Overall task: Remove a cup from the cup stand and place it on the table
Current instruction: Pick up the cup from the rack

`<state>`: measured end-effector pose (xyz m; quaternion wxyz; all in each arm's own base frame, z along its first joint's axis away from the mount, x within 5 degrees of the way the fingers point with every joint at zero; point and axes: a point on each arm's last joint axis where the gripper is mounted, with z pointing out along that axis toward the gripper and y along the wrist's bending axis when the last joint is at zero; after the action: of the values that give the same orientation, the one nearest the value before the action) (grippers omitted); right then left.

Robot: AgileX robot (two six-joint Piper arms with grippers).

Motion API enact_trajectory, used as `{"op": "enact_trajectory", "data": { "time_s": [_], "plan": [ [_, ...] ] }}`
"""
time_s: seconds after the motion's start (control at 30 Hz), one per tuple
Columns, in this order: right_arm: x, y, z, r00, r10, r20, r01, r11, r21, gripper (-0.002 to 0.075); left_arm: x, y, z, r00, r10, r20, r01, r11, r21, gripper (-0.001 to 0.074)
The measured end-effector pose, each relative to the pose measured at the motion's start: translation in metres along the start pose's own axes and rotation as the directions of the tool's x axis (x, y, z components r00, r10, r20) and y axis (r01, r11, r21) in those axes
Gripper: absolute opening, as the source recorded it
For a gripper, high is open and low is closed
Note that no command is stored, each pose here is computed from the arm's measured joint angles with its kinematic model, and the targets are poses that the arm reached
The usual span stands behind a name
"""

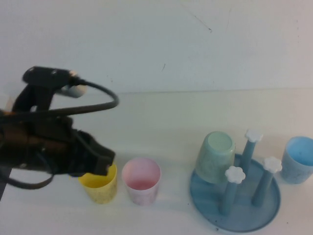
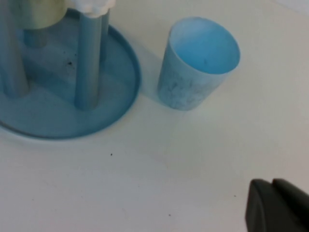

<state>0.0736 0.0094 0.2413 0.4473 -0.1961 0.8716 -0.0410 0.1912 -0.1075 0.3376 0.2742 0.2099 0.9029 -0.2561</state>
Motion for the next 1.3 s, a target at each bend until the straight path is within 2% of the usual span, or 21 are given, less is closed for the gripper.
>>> {"op": "enact_trajectory", "data": {
  "time_s": [0.1, 0.2, 0.47, 0.7, 0.77, 0.83, 0.87, 1.0, 1.03, 1.13, 1.3],
  "plan": [
    [0.000, 0.000, 0.000, 1.000, 0.003, 0.003, -0.003, 1.000, -0.004, -0.0003, -0.020, -0.024, 0.017, 0.997, 0.075, -0.005, -0.075, 0.997, 0.037, -0.0003],
    [-0.001, 0.001, 0.000, 1.000, 0.009, 0.006, -0.009, 1.000, -0.009, -0.0003, -0.039, -0.043, 0.037, 0.991, 0.126, -0.046, -0.125, 0.992, 0.031, -0.0003],
    [-0.001, 0.001, 0.000, 1.000, 0.009, 0.006, -0.008, 1.000, -0.012, -0.0003, -0.071, -0.082, 0.092, 0.956, 0.234, -0.178, -0.237, 0.971, 0.001, -0.0003],
    [-0.001, 0.001, 0.000, 1.000, 0.005, 0.006, -0.005, 1.000, -0.012, -0.0003, -0.094, -0.097, 0.120, 0.958, 0.234, -0.168, -0.236, 0.972, 0.009, 0.0000],
    [-0.001, 0.001, 0.000, 1.000, -0.004, 0.009, 0.004, 1.000, -0.015, -0.0003, -0.100, -0.098, 0.125, 0.958, 0.235, -0.164, -0.237, 0.971, 0.008, 0.0026],
    [-0.001, 0.002, 0.000, 1.000, -0.003, 0.011, 0.003, 1.000, -0.019, -0.0003, -0.104, -0.099, 0.133, 0.955, 0.238, -0.177, -0.240, 0.971, 0.008, 0.0108],
    [-0.001, 0.002, 0.000, 1.000, -0.005, 0.013, 0.005, 1.000, -0.017, -0.0003, -0.105, -0.099, 0.137, 0.953, 0.240, -0.187, -0.243, 0.970, 0.009, 0.0175],
    [-0.001, 0.002, 0.000, 1.000, -0.003, 0.015, 0.003, 1.000, -0.020, -0.0003, -0.106, -0.096, 0.155, 0.942, 0.243, -0.231, -0.250, 0.968, 0.000, 0.0519],
    [-0.001, 0.002, 0.000, 1.000, -0.003, 0.016, 0.004, 1.000, -0.022, -0.0003, -0.106, -0.095, 0.159, 0.940, 0.243, -0.239, -0.251, 0.968, -0.002, 0.0580],
    [-0.001, 0.002, 0.000, 1.000, -0.006, 0.018, 0.007, 1.000, -0.024, -0.0003, -0.104, -0.091, 0.176, 0.933, 0.240, -0.267, -0.252, 0.968, -0.011, 0.0662],
    [-0.001, 0.003, 0.000, 1.000, -0.010, 0.020, 0.010, 1.000, -0.028, -0.0003, -0.103, -0.087, 0.199, 0.937, 0.208, -0.281, -0.224, 0.974, -0.025, 0.0688]
  ]
}}
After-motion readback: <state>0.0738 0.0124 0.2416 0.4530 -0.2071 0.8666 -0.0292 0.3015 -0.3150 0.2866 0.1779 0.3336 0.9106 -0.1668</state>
